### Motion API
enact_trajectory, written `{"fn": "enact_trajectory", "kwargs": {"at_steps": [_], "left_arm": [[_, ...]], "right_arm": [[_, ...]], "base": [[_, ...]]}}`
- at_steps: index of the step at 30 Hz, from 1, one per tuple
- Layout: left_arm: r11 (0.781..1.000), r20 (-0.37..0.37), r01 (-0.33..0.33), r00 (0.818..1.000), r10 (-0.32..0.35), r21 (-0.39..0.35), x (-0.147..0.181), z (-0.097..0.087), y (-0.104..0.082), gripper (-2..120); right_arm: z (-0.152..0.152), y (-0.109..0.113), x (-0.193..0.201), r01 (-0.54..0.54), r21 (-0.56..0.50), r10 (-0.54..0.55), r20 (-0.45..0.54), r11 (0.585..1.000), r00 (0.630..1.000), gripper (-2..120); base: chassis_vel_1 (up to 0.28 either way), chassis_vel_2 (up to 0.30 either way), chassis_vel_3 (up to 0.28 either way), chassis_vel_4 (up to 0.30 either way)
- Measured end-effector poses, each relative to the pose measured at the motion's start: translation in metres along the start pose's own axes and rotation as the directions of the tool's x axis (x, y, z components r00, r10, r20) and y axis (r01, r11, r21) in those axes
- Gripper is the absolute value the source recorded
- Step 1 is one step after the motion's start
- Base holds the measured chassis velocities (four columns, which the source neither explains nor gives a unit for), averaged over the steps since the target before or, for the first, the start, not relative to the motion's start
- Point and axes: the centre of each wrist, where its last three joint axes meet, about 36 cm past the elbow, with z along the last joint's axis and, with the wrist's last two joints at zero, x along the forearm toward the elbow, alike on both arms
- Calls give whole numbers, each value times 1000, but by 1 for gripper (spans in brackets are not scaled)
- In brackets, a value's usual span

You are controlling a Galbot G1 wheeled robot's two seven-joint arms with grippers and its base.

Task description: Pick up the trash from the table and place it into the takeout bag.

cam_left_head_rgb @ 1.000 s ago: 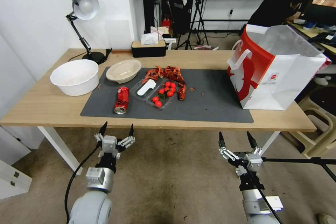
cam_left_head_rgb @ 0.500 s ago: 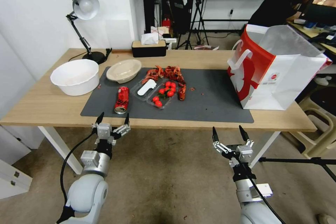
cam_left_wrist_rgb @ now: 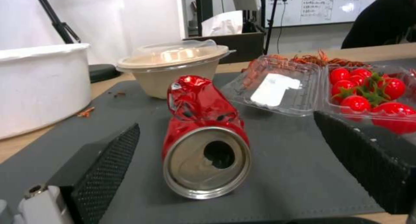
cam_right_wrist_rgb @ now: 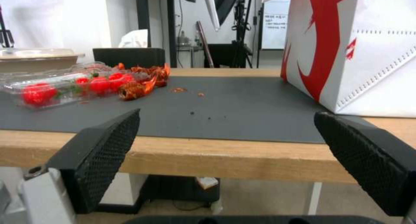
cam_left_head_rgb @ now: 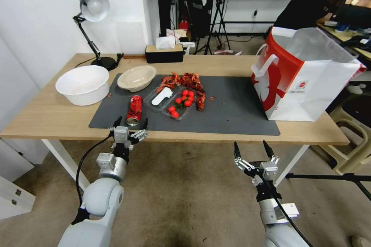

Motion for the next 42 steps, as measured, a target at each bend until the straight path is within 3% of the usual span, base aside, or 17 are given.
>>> {"fn": "enact_trajectory", "kwargs": {"at_steps": [10, 18, 20, 23, 25, 28, 38, 42], "left_arm": [[1000, -28, -2, 1000, 2, -6, -12, 4, 2, 100], [1000, -34, 6, 999, -7, -7, -17, 7, 6, 93], [1000, -38, 9, 999, -9, -9, -18, 8, 7, 75], [1000, -41, 11, 999, -11, -9, -18, 9, 8, 70], [1000, -44, 15, 999, -15, -13, -18, 10, 11, 55], [1000, -44, 19, 999, -20, -13, -18, 10, 12, 50], [1000, 0, 11, 1000, -11, -26, -14, 2, 19, 50], [1000, 39, -11, 999, 12, -29, -14, -10, 20, 50]], "right_arm": [[2, 1, 2, -9, -2, 9, -7, 1000, 1000, 100], [3, 1, 2, -15, -3, 15, -7, 1000, 1000, 100], [4, 2, 2, -18, -4, 18, -8, 1000, 1000, 100], [4, 2, 2, -20, -5, 20, -9, 1000, 1000, 100], [5, 3, 3, -21, -5, 21, -11, 1000, 1000, 100], [6, 4, 4, -21, -7, 21, -13, 1000, 1000, 100], [3, 8, 10, -25, -15, 24, -15, 1000, 1000, 100], [3, 10, 13, -29, -14, 29, -15, 999, 999, 100]], "base": [[0, 0, 0, 0], [0, 0, 0, 0], [0, 0, 0, 0], [0, 0, 0, 0], [0, 0, 0, 0], [0, 0, 0, 0], [0, 0, 0, 0], [0, 0, 0, 0]]}}
